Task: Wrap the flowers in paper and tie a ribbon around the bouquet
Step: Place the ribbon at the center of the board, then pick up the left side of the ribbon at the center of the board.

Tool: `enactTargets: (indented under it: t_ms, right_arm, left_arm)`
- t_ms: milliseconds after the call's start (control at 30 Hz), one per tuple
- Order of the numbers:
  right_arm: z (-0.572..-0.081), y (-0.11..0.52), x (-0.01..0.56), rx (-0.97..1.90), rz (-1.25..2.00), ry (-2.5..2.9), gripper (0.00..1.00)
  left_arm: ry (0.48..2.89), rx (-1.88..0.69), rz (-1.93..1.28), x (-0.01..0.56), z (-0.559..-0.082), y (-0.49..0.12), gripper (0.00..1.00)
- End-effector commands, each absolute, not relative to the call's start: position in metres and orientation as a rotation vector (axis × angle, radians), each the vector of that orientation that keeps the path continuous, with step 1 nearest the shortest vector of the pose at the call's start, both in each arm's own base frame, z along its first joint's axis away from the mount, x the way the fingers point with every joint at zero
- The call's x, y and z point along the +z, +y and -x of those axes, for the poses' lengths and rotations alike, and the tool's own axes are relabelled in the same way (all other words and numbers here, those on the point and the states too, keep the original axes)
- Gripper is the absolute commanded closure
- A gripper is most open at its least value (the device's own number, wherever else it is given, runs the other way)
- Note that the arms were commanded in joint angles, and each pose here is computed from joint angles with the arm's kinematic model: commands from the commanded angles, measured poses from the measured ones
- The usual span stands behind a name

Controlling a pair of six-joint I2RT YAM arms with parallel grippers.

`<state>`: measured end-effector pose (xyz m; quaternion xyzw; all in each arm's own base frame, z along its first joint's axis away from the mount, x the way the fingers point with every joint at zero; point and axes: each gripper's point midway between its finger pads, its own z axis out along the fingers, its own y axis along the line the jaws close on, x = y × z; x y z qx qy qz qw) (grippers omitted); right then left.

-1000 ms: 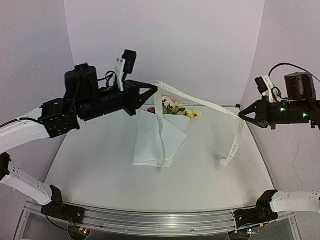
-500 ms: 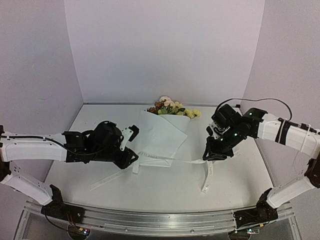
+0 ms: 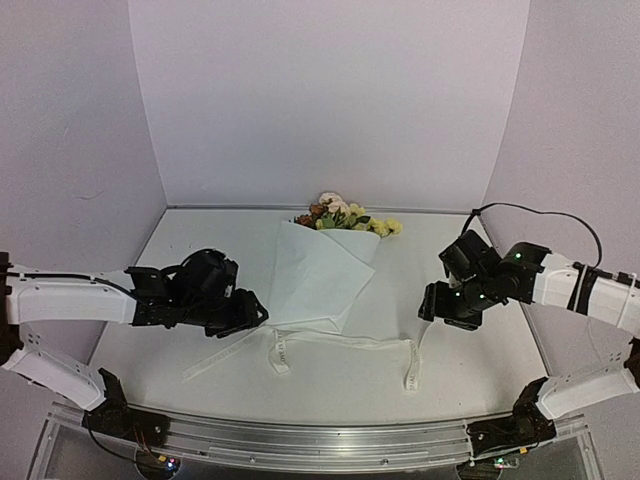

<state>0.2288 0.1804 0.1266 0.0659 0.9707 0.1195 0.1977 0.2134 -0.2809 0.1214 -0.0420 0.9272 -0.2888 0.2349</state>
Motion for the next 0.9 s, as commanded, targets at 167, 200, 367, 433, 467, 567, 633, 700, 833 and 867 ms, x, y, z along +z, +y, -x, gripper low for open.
enactTargets:
  t_ms: [167, 200, 367, 433, 467, 567, 633, 700, 833, 867]
  right_arm:
    - [-0.246, 0.151, 0.125, 0.203, -0.332, 2.560, 0.35]
    - [-0.246, 0.150, 0.125, 0.207, -0.343, 2.551, 0.35]
    - [-0.245, 0.142, 0.125, 0.202, -0.369, 2.520, 0.35]
    - [-0.244, 0.137, 0.124, 0.192, -0.379, 2.510, 0.34]
    - [-0.243, 0.134, 0.123, 0.187, -0.385, 2.507, 0.34]
    - [-0.243, 0.129, 0.120, 0.179, -0.408, 2.506, 0.34]
    - [-0.243, 0.127, 0.119, 0.179, -0.420, 2.508, 0.34]
    - [-0.244, 0.125, 0.117, 0.178, -0.429, 2.510, 0.34]
    - [-0.247, 0.125, 0.114, 0.170, -0.442, 2.520, 0.34]
    - [-0.248, 0.125, 0.113, 0.169, -0.444, 2.523, 0.34]
  left_arm:
    - [2.645, -0.764, 0.493, 0.062, -0.242, -0.311, 0.49]
    - [2.636, -0.773, 0.517, 0.063, -0.246, -0.315, 0.50]
    - [2.581, -0.801, 0.608, 0.068, -0.259, -0.324, 0.53]
    - [2.572, -0.786, 0.626, 0.068, -0.261, -0.323, 0.53]
    - [2.576, -0.777, 0.632, 0.067, -0.262, -0.323, 0.53]
    - [2.596, -0.702, 0.645, 0.060, -0.265, -0.321, 0.54]
    - [2.605, -0.662, 0.659, 0.055, -0.267, -0.320, 0.55]
    - [2.613, -0.645, 0.668, 0.051, -0.266, -0.319, 0.57]
    - [2.623, -0.624, 0.673, 0.045, -0.267, -0.319, 0.59]
    - [2.626, -0.622, 0.674, 0.043, -0.267, -0.320, 0.60]
